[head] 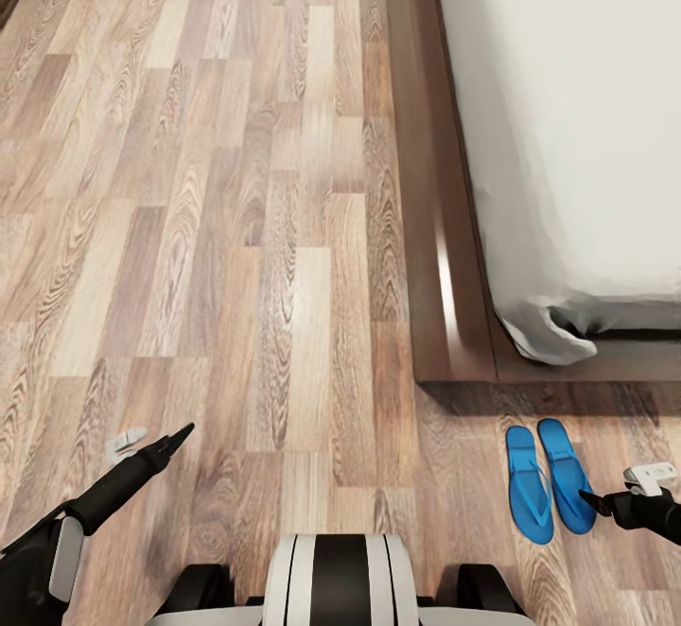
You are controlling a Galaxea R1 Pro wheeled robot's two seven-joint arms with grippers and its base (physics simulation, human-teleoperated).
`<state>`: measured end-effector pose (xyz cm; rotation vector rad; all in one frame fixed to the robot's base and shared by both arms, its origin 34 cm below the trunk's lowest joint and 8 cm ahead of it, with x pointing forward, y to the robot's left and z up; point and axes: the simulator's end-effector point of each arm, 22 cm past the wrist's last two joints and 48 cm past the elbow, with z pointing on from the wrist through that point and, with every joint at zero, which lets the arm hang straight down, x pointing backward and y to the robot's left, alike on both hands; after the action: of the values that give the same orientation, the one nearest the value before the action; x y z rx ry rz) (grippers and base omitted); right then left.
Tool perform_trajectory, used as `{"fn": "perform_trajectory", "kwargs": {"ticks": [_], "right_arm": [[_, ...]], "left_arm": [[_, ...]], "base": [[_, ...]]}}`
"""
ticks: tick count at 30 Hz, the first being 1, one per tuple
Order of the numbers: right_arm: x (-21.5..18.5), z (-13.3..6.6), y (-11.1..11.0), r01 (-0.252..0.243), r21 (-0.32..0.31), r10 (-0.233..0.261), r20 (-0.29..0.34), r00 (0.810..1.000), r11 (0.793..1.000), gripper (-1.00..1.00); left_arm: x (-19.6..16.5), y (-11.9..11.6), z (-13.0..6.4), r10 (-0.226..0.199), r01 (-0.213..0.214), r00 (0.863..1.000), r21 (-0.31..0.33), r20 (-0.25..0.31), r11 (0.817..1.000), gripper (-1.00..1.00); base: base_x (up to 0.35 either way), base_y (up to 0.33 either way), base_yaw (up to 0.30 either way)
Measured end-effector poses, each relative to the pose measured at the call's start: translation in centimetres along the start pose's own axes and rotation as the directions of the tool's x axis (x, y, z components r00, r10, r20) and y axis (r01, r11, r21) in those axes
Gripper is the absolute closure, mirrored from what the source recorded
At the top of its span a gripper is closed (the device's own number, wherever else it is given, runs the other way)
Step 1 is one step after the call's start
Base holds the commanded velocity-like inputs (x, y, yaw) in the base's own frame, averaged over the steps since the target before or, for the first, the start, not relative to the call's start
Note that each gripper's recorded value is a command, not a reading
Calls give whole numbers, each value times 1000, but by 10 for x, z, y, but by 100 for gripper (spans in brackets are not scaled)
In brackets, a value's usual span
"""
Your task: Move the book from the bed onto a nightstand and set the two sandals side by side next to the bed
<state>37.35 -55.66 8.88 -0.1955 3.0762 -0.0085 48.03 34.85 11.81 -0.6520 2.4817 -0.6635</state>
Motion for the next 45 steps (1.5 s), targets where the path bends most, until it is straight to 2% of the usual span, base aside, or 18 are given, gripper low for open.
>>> {"fn": "perform_trajectory", "kwargs": {"ticks": [14, 19, 22, 26, 28, 32, 33, 34, 35, 38, 40, 45], "right_arm": [[-22, -17, -3, 0, 6, 0, 55, 998, 1000, -100], [-20, -22, -5, -14, 7, 14, 56, 998, 1000, -100], [-6, -24, -8, -40, 11, 40, 32, 999, 999, -100], [24, -28, -15, -85, 24, 85, -17, 996, 996, -100], [46, -30, -18, -106, 32, 107, -43, 993, 994, -100], [80, -35, -21, -127, 42, 129, -42, 991, 991, -100], [90, -37, -22, -169, 47, 170, -29, 985, 984, -100], [92, -38, -23, -191, 50, 192, -14, 981, 980, -100], [93, -40, -25, -234, 56, 234, 19, 972, 971, -100], [94, -48, -31, -362, 56, 353, 130, 927, 930, -100], [92, -52, -29, -397, 31, 387, 163, 907, 917, -100], [80, -59, -15, -416, -57, 419, 206, 884, 907, -100]], "left_arm": [[-23, -20, -7, 18, -20, 999, 28, 44, 999, -100], [-7, -9, -7, -10, 10, 1000, -11, 18, 1000, -100], [2, -5, -8, -2, 2, 1000, -26, 2, 1000, -100], [18, 2, -10, 72, -74, 997, -55, -39, 996, -100], [35, 9, -11, 120, -125, 990, -69, -80, 990, -100], [58, 19, -15, 179, -187, 978, -72, -106, 980, -100], [61, 27, -20, 201, -209, 974, -76, -105, 975, -100], [60, 29, -22, 208, -216, 973, -76, -103, 973, -100], [60, 34, -25, 215, -224, 971, -81, -104, 971, -100], [55, 52, -39, 219, -229, 970, -103, -106, 968, -100], [52, 59, -45, 211, -222, 972, -115, -100, 968, -100], [42, 62, -53, 207, -215, 975, -123, -77, 969, -100]], "base": [[0, 0, 0], [0, 0, 0], [0, 0, 0], [0, 0, 0], [0, 0, 0], [0, 0, 0], [0, 0, 0], [0, 0, 0], [0, 0, 0], [0, 0, 0], [0, 0, 0], [0, 0, 0]]}}
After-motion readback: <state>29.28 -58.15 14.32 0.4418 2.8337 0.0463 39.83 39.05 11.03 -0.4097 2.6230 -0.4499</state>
